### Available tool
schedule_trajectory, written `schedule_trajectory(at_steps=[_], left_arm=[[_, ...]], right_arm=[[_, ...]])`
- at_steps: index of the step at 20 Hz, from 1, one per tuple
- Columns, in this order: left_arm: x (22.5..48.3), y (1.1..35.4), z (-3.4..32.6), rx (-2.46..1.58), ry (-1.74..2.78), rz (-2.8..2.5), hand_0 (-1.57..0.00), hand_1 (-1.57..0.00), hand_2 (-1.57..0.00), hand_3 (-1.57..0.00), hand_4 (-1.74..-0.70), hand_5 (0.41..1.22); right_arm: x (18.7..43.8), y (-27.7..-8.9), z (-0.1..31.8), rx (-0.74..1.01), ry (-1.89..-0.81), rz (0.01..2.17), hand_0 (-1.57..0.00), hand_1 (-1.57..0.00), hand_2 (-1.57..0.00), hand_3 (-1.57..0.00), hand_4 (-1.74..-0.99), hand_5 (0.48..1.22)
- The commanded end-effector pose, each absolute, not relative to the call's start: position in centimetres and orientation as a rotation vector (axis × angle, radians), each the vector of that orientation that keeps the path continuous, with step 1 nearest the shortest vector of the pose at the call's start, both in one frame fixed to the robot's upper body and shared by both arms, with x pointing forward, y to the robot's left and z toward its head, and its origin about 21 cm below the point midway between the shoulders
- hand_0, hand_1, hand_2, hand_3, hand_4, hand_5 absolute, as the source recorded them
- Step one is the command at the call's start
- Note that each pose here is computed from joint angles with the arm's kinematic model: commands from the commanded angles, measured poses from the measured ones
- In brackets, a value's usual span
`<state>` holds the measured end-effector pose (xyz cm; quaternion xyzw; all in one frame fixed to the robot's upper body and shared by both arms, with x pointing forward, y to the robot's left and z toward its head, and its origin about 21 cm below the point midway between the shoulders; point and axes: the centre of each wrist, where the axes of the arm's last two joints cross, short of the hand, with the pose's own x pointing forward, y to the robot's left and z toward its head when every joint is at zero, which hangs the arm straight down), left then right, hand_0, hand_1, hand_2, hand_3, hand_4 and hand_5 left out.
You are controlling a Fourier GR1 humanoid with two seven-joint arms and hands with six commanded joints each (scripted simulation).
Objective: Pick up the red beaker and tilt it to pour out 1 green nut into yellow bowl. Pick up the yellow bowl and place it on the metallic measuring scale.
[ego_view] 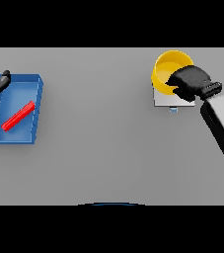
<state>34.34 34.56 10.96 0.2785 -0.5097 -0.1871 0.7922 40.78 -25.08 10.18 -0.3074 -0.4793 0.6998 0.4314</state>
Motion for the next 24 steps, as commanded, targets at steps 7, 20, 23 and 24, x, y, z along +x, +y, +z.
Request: schedule_trajectory(at_steps=[7,20,23,24], left_arm=[[34.0,34.6,10.8,0.6,-1.091,-0.403,0.0,0.0,0.0,0.0,-0.73,0.71],[34.1,35.0,10.4,0.586,-1.088,-0.399,0.0,0.0,0.0,0.0,-0.73,0.717],[34.3,34.7,10.6,0.595,-1.09,-0.406,0.0,0.0,0.0,0.0,-0.72,0.705],[34.4,34.5,10.5,0.587,-1.099,-0.405,0.0,0.0,0.0,0.0,-0.72,0.703]], right_arm=[[41.7,-26.2,7.9,-0.723,-1.133,1.654,-1.56,-1.57,-1.41,-1.37,-1.741,1.221],[41.9,-27.2,7.6,-0.648,-1.057,1.606,-0.37,-0.58,-0.69,-0.61,-1.539,0.933],[42.0,-27.1,7.7,-0.655,-1.058,1.655,-0.19,-0.3,-0.45,-0.49,-1.485,0.859],[42.0,-27.0,7.7,-0.657,-1.059,1.666,-0.15,-0.24,-0.37,-0.45,-1.469,0.842]])
